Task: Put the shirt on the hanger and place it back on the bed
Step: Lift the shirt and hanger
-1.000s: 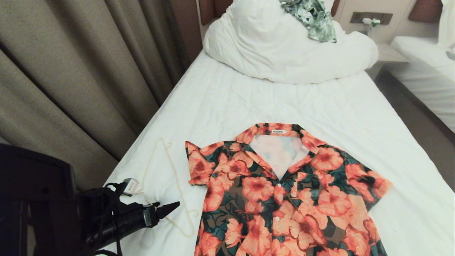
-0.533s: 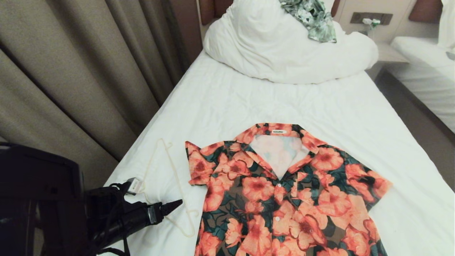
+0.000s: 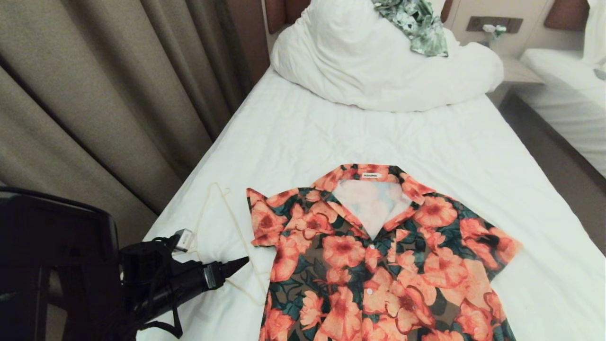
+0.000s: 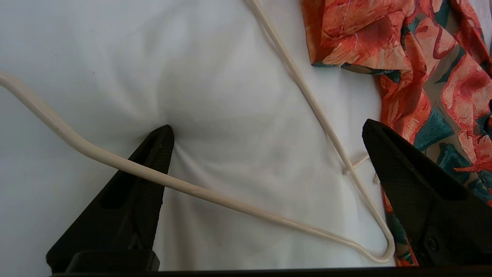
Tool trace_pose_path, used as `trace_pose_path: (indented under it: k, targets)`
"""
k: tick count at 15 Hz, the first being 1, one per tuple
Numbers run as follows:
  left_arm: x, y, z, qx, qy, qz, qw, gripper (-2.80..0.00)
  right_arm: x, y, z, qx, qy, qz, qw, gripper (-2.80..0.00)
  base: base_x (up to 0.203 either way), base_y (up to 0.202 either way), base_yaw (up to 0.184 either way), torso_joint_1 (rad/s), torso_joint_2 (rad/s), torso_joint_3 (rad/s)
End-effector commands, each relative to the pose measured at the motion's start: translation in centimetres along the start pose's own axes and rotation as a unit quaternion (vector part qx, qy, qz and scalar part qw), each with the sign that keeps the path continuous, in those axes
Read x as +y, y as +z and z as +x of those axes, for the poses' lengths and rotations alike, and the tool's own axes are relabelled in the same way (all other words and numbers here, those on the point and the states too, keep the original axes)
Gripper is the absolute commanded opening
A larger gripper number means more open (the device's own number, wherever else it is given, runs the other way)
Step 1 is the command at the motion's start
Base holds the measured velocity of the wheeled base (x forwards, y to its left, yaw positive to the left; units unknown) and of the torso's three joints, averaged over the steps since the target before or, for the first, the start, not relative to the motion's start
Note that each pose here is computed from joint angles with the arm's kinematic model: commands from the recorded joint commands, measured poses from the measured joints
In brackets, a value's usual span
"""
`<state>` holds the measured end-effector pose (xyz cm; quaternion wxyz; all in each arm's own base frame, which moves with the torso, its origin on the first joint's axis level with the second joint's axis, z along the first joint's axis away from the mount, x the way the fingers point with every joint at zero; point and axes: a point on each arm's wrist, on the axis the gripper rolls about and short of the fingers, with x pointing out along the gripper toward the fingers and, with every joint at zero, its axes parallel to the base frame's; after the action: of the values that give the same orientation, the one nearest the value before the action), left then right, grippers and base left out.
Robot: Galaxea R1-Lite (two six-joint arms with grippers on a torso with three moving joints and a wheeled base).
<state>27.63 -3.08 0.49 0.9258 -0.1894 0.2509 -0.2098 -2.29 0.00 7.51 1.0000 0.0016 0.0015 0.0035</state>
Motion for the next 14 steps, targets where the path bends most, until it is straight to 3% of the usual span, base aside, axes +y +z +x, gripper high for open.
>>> trace_pose_path:
  k: [1, 2, 7, 10, 14]
  targets:
    - [0.0, 0.3, 0.0, -0.008, -0.002, 0.003, 1.0000, 0.00, 0.0, 0.0, 0.0, 0.000, 0.000, 0.000, 1.000, -2.80, 0.000, 0.000, 0.000, 0.000, 0.00, 0.000]
    - [0.0, 0.2, 0.0, -0.008, 0.000, 0.003, 1.0000, -2.80, 0.0, 0.0, 0.0, 0.001, 0.000, 0.000, 1.000, -2.80, 0.000, 0.000, 0.000, 0.000, 0.00, 0.000]
    - [0.1, 0.2, -0.1, -0.008, 0.002, 0.002, 1.0000, -2.80, 0.0, -0.1, 0.0, 0.001, 0.000, 0.000, 1.000, -2.80, 0.000, 0.000, 0.000, 0.000, 0.00, 0.000]
    - [-0.1, 1.3, -0.9, -0.031, 0.002, 0.007, 0.9995, -2.80, 0.0, 0.0, 0.0, 0.000, 0.000, 0.000, 1.000, -2.80, 0.000, 0.000, 0.000, 0.000, 0.00, 0.000]
    - [-2.3, 2.6, -3.5, -0.058, -0.017, 0.026, 0.9978, -2.80, 0.0, 0.0, 0.0, 0.001, 0.000, 0.000, 1.000, -2.80, 0.000, 0.000, 0.000, 0.000, 0.00, 0.000]
